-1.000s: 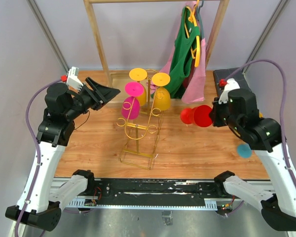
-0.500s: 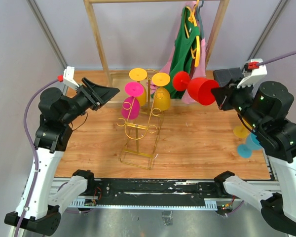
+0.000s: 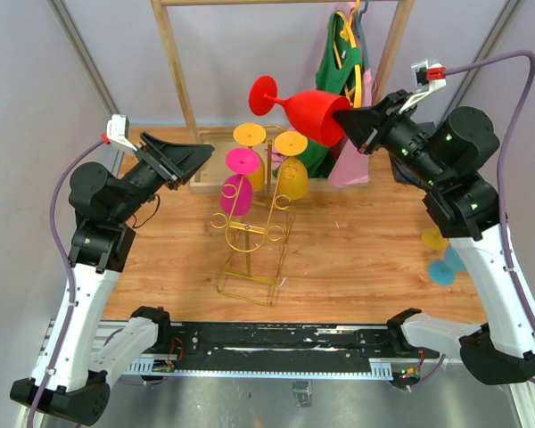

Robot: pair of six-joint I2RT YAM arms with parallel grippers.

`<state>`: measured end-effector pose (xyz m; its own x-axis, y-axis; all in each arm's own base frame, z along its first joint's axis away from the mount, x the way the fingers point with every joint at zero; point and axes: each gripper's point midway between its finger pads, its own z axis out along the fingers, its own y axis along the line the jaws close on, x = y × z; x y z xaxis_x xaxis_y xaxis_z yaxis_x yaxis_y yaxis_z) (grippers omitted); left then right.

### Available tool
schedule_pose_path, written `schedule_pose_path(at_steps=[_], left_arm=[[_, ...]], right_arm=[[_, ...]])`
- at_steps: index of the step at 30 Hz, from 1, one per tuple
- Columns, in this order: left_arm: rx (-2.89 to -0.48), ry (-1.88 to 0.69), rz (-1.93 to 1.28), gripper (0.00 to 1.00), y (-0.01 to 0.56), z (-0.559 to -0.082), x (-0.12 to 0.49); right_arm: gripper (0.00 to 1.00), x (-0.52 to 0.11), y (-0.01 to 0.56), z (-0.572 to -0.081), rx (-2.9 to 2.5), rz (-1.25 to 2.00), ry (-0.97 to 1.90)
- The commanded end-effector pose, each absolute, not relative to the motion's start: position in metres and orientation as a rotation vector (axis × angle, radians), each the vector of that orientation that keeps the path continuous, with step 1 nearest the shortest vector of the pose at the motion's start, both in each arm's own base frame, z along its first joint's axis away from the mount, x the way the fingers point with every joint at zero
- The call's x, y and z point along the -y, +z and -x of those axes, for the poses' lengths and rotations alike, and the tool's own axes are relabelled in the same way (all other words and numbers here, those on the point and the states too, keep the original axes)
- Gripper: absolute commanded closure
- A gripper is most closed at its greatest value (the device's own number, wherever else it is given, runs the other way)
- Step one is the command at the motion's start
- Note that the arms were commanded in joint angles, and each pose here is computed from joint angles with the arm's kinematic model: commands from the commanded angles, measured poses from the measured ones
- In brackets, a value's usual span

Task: Place the wine glass upside down on the wine glass rack

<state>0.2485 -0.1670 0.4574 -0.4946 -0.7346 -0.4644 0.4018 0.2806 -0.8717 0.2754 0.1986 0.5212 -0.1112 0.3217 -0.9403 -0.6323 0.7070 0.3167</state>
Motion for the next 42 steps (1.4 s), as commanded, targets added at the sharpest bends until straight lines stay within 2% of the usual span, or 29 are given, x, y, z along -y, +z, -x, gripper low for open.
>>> schedule_pose_path(at_steps=[1,8,16,25,42], left_arm=[[-1.411,-1.509,0.262,0.46,0.500,-0.233,0.168],[-1.330,-1.613,0.223,0.44,0.515,-0.218,0.170],[-1.250,-1.784,0.157,0.42,0.532,-0.216,0.180],[-1.182,-1.927,0.074,0.42,0.545,-0.210,0.186],[-1.064,-2.211,0.006,0.43,0.577,-0.169,0.180]], right_arm=[[0.99,-0.214,0.569,-0.241,-1.238,0.359,1.069],[0.99,-0.214,0.574,-0.233,-1.126,0.374,1.374],[0.99,-0.219,0.589,-0.210,-1.007,0.532,1.669],[0.99,-0.217,0.577,-0.206,-0.906,0.548,1.936],[0.99,-0.260,0.563,-0.199,-0.879,0.660,2.084]])
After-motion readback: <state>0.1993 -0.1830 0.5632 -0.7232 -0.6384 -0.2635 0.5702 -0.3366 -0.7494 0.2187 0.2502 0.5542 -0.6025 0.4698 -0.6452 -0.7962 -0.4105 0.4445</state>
